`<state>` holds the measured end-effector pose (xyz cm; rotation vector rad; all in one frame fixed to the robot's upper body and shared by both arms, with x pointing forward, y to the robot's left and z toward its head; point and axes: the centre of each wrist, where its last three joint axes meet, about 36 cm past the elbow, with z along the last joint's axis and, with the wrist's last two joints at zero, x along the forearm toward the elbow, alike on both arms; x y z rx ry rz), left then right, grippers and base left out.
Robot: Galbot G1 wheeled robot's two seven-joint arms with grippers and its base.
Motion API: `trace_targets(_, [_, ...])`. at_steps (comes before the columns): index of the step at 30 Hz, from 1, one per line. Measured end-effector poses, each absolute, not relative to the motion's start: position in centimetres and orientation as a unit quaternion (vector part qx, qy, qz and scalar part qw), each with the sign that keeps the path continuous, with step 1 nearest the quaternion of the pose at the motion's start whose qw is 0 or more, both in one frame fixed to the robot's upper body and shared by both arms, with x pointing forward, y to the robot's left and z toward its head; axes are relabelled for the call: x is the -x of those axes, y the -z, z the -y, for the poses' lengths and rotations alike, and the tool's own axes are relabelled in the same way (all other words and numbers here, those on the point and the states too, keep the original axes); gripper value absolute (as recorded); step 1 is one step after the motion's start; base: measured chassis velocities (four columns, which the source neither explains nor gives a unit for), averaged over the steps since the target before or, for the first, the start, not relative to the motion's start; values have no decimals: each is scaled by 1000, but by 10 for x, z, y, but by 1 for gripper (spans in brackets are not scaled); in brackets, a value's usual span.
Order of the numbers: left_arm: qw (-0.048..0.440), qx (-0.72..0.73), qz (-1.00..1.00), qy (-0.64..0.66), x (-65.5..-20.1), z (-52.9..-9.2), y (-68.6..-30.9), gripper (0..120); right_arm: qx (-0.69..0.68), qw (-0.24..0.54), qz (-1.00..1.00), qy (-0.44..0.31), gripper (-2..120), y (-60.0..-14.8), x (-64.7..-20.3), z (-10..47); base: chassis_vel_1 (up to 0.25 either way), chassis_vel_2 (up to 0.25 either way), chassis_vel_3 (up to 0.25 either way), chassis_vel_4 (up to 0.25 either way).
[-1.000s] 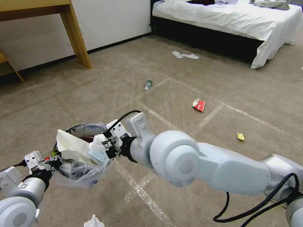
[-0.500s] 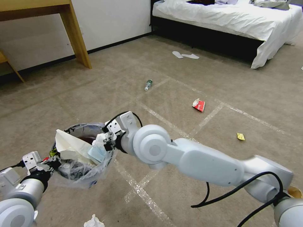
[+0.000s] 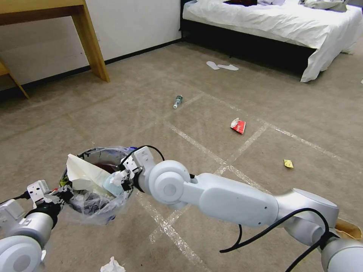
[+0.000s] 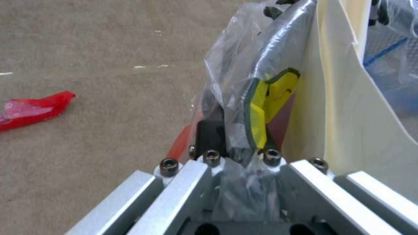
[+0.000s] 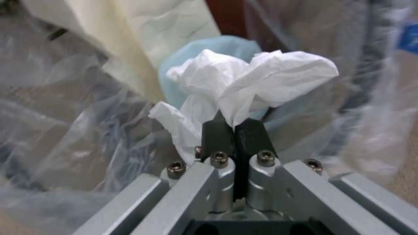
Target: Pick up the trash bin and place the garbage on the floor into it.
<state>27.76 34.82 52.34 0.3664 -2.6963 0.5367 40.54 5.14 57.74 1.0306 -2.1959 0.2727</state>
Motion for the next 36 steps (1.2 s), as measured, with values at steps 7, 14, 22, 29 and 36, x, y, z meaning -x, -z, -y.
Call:
trace_targets(7, [182,-130,956,-191,-279,-349,-523,0,-404,342,840,-119,0,-577,-397,-60,0,0,0,0])
trace_targets(14, [182,-129,955,-195,-279,-348,-522,0,-400,346,840,-121,0,-574,-402,-64,0,0,0,0])
trace_targets(22, [183,-129,954,-199,-278,-346,-521,0,-396,348,841,-121,0,-572,-409,-68,0,0,0,0])
trace_targets(29, [185,-130,954,-199,-277,-345,-519,0,-396,346,842,-120,7,-572,-412,-67,0,0,0,0])
trace_targets(36, [187,-129,953,-198,-278,-345,-517,0,-396,340,845,-116,35,-578,-414,-65,0,0,0,0])
